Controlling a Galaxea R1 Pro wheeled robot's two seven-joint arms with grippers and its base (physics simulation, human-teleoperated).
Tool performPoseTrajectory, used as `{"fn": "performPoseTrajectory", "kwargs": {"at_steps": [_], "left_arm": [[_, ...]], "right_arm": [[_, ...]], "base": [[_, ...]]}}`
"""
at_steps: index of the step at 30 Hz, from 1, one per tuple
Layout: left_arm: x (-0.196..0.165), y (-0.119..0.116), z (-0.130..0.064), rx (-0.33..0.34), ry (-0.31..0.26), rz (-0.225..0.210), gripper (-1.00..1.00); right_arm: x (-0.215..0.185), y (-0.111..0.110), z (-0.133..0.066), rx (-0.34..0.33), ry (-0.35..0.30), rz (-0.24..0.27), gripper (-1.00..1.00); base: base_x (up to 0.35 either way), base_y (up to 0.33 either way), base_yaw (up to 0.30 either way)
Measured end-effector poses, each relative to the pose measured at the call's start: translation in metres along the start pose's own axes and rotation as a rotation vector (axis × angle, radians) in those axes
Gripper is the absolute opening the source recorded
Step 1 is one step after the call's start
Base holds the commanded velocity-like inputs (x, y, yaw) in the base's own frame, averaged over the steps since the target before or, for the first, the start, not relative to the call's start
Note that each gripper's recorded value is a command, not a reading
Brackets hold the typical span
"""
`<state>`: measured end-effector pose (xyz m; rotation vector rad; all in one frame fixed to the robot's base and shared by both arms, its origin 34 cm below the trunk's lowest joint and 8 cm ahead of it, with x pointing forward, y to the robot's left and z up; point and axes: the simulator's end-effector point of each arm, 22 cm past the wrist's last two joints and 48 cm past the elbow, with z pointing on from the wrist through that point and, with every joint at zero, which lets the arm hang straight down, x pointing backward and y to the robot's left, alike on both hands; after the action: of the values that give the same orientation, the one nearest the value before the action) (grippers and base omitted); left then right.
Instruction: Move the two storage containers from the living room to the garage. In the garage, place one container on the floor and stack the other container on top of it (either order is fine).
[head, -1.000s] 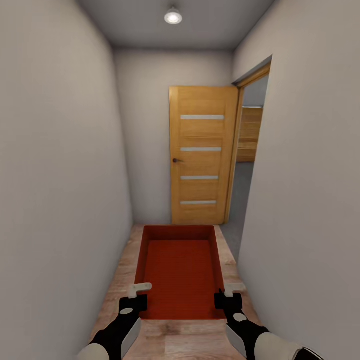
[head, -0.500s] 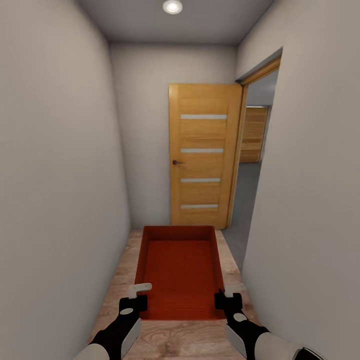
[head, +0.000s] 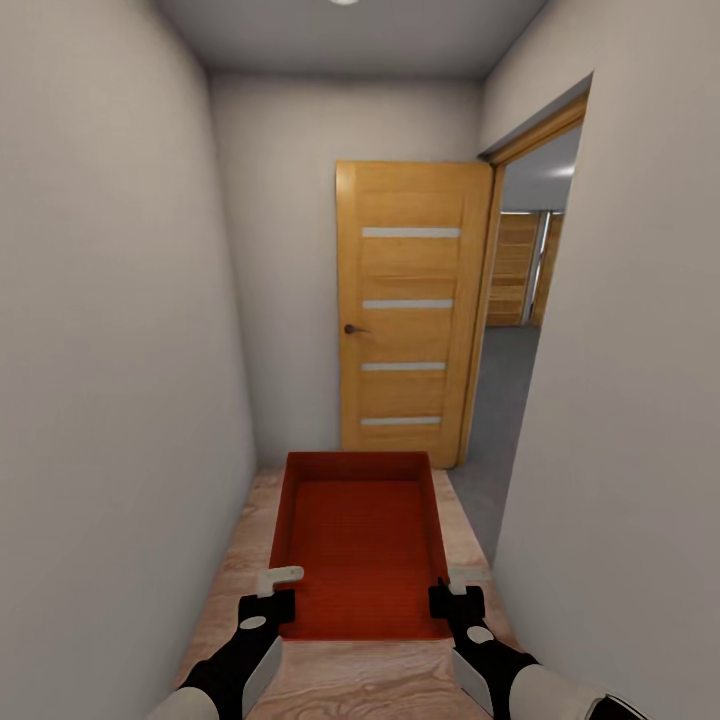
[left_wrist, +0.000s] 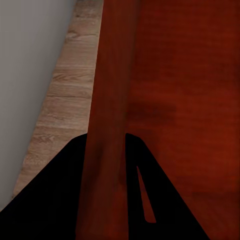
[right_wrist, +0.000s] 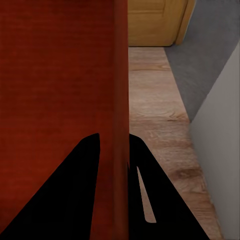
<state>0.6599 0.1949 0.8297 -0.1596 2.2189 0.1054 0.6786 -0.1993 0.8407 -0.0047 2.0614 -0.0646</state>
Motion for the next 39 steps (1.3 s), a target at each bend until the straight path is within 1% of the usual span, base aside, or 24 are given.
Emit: {"fn": "performPoseTrajectory", "kwargs": {"at_steps": [39], "left_arm": [[-0.0012,-0.0002,0.0,0.001,-0.003,0.001,-1.0]], "right_arm": [[-0.0007,-0.0001,0.0,0.0,-0.003,0.002,-1.0]], "base": [[0.322,0.0,0.0]]}}
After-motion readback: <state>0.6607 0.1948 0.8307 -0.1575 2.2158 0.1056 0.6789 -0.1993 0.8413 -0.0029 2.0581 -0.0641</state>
